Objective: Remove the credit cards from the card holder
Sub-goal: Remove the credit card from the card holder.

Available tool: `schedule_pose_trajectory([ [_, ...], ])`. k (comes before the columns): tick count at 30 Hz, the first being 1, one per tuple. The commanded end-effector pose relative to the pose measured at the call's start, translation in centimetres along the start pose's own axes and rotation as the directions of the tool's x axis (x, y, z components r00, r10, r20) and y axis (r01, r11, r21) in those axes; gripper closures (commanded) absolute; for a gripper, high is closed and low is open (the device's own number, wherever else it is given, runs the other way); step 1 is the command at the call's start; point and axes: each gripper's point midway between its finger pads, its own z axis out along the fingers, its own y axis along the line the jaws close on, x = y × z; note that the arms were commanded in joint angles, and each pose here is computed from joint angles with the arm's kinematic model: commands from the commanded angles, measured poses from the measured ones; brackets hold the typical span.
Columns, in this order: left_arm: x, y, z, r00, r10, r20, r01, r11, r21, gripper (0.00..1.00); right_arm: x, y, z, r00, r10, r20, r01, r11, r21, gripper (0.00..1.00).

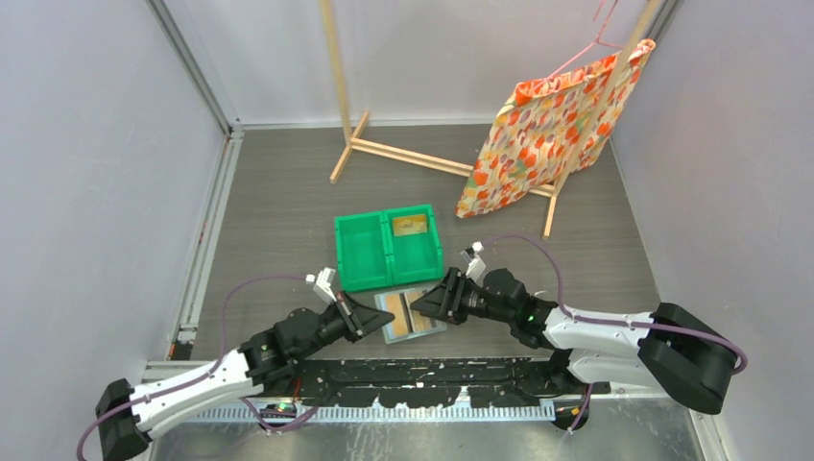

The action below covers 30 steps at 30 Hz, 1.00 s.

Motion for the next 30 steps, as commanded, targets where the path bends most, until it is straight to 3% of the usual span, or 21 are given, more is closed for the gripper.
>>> schedule_pose_trajectory([
  [1, -1.0, -0.6, -0.8, 0.999, -0.013, 0.05, 0.012, 0.999, 0.034, 0.99, 0.0, 2.5, -0.1, 1.0, 0.008, -0.018, -0.009, 0.995, -0.097, 0.42],
  [13, -1.3, -1.3, -1.4, 0.998, -0.024, 0.058, 0.02, 0.997, 0.068, 0.99, 0.1, 5.9, -0.8, 0.999, -0.033, -0.042, 0.023, 0.977, -0.214, 0.42],
  [30, -1.2, -5.7, -0.5, 1.0, 0.023, 0.014, -0.025, 0.991, 0.133, 0.99, 0.5, 5.5, 0.6, 0.997, 0.005, -0.079, -0.025, 0.967, -0.252, 0.42],
])
